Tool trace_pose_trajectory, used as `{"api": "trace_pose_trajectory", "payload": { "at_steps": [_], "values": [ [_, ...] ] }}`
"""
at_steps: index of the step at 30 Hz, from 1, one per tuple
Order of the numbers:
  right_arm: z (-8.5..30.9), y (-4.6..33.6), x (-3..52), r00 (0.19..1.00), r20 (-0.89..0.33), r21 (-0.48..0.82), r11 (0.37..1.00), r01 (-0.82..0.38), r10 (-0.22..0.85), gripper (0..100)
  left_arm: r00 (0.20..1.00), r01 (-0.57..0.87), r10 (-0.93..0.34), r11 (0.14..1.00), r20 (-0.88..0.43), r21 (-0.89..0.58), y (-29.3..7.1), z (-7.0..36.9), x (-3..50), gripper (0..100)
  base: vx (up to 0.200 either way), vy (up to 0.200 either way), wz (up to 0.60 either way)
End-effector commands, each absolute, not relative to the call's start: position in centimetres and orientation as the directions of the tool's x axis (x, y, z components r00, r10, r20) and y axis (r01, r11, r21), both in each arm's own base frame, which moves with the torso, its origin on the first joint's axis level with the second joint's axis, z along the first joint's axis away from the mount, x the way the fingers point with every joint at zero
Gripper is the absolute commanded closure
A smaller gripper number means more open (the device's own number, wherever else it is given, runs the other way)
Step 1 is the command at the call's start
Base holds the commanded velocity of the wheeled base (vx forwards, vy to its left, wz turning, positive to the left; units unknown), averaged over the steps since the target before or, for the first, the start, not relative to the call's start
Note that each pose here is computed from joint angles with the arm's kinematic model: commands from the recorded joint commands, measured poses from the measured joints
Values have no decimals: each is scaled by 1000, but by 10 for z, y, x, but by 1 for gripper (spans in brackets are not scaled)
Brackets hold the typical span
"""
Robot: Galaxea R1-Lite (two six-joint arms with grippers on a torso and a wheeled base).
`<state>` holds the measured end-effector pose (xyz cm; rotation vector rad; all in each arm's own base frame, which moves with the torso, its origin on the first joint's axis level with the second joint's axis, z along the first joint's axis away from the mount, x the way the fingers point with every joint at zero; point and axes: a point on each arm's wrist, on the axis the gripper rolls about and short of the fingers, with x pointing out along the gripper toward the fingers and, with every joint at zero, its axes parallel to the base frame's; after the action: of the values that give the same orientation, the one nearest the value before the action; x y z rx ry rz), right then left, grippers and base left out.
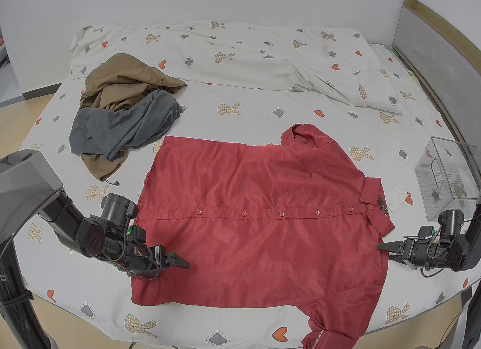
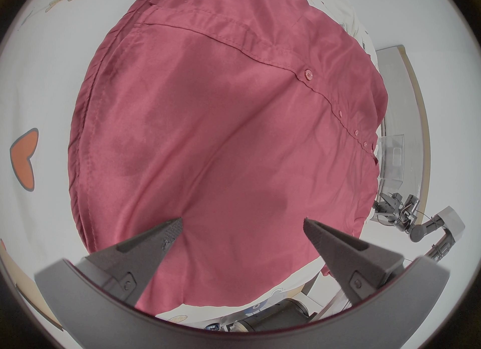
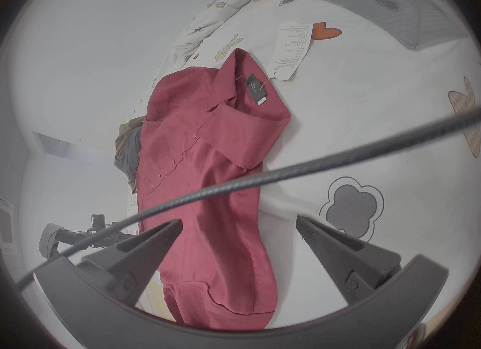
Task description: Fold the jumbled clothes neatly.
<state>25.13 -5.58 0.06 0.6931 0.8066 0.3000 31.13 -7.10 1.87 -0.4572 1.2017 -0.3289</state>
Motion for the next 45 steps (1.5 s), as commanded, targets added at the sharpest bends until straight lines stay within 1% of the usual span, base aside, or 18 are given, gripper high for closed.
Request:
{"api": "trace_pose_trajectory", "payload": {
  "at_steps": [1, 11, 12, 28, 32, 35, 37, 38, 41, 43, 45],
  "values": [
    [-4, -56, 252, 658, -564, 674, 739, 18, 498, 0, 336, 0, -476, 863, -813, -505, -69, 19, 312, 0, 0, 0, 0],
    [-6, -60, 251, 662, -571, 672, 740, 36, 486, 0, 334, -12, -472, 864, -816, -504, -66, 18, 312, 0, 0, 0, 0],
    [-6, -60, 251, 662, -571, 672, 740, 36, 486, 100, 335, -13, -471, 864, -816, -504, -66, 18, 312, 0, 0, 0, 0],
    [-7, -59, 249, 656, -575, 674, 738, 40, 490, 100, 332, -13, -471, 864, -817, -504, -66, 19, 312, 0, 0, 0, 0],
    [-4, -65, 248, 674, -571, 669, 741, 52, 468, 100, 333, -13, -472, 864, -817, -504, -66, 19, 311, 0, 0, 0, 0],
    [1, -82, 242, 714, -564, 664, 742, 94, 415, 100, 330, -16, -470, 864, -818, -503, -66, 19, 311, 0, 0, 0, 0],
    [2, -84, 241, 721, -562, 663, 742, 99, 406, 100, 332, -17, -470, 864, -818, -503, -65, 19, 311, 0, 0, 0, 0],
    [2, -91, 236, 731, -564, 663, 738, 124, 384, 100, 336, -23, -467, 864, -818, -503, -63, 20, 311, 0, 0, 0, 0],
    [2, -92, 233, 730, -568, 663, 736, 134, 379, 100, 338, -27, -466, 864, -818, -503, -61, 21, 310, 0, 0, 0, 0],
    [0, -91, 230, 724, -574, 664, 734, 139, 382, 100, 322, -46, -460, 866, -828, -499, -58, 24, 307, 0, 0, 0, 0],
    [-1, -88, 230, 717, -578, 655, 745, 122, 391, 100, 310, -45, -457, 869, -834, -493, -56, 25, 306, 0, 0, 0, 0]
  ]
}}
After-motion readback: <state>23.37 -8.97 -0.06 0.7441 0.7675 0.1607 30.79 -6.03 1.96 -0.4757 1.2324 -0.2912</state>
